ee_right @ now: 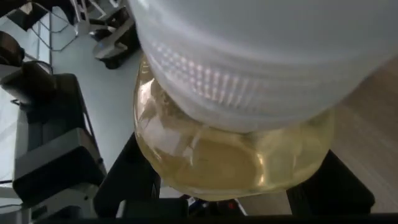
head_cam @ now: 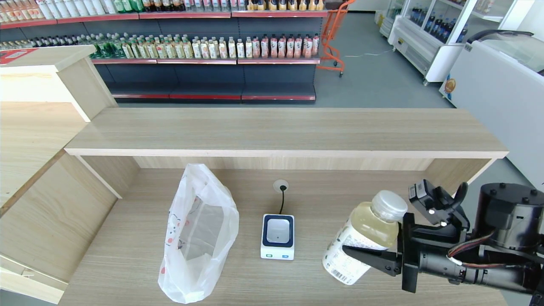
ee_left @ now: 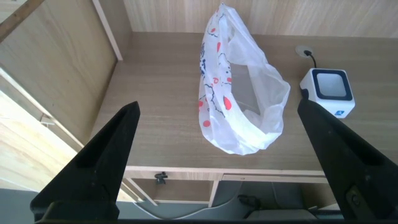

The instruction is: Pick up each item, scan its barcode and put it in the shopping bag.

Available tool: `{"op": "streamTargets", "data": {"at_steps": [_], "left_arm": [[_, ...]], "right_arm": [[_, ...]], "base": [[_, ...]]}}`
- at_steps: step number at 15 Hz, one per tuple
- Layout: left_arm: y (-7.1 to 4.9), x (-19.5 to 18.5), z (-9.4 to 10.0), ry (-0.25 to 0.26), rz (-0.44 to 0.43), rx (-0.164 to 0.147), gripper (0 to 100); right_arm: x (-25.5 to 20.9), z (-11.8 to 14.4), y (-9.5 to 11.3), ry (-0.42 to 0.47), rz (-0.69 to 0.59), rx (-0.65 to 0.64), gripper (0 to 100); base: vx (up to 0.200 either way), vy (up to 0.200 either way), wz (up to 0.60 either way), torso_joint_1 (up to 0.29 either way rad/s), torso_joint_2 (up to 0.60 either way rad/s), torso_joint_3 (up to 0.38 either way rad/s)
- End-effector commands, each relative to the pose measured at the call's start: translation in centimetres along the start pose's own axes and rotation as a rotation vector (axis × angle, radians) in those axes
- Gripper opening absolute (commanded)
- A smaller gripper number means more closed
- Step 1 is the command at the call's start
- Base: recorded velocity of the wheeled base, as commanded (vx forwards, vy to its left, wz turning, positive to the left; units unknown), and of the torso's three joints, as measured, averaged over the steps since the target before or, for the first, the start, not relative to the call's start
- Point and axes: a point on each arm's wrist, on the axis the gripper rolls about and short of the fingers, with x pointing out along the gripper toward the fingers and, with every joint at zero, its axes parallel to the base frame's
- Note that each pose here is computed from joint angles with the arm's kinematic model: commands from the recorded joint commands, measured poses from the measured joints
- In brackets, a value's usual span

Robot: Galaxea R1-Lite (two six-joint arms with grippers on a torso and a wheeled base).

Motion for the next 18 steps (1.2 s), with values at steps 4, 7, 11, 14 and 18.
{"op": "streamTargets", "data": {"at_steps": [4, 7, 11, 14, 18], "left_arm": [[0.0, 0.0, 0.0, -0.001, 0.000, 0.000, 100], [0.0, 0.0, 0.0, -0.001, 0.000, 0.000, 100], [0.0, 0.0, 0.0, -0.001, 0.000, 0.000, 100], [0.0, 0.0, 0.0, 0.001, 0.000, 0.004, 100], [0.0, 0.0, 0.0, 0.001, 0.000, 0.003, 100]], "right_arm": [[-2.3, -0.4, -2.1, 0.084, -0.305, -0.315, 0], [-3.6, -0.5, -2.7, 0.105, -0.423, -0.547, 0], [-5.0, -2.3, -1.0, 0.156, -0.405, -0.704, 0], [-5.8, -1.5, -0.3, 0.113, -0.408, -0.761, 0], [-6.5, -2.1, 0.4, 0.122, -0.395, -0.745, 0]], "base": [[0.000, 0.000, 0.00, 0.000, 0.00, 0.000], [0.000, 0.000, 0.00, 0.000, 0.00, 0.000], [0.000, 0.000, 0.00, 0.000, 0.00, 0.000], [0.000, 0.000, 0.00, 0.000, 0.00, 0.000], [0.000, 0.000, 0.00, 0.000, 0.00, 0.000]]}}
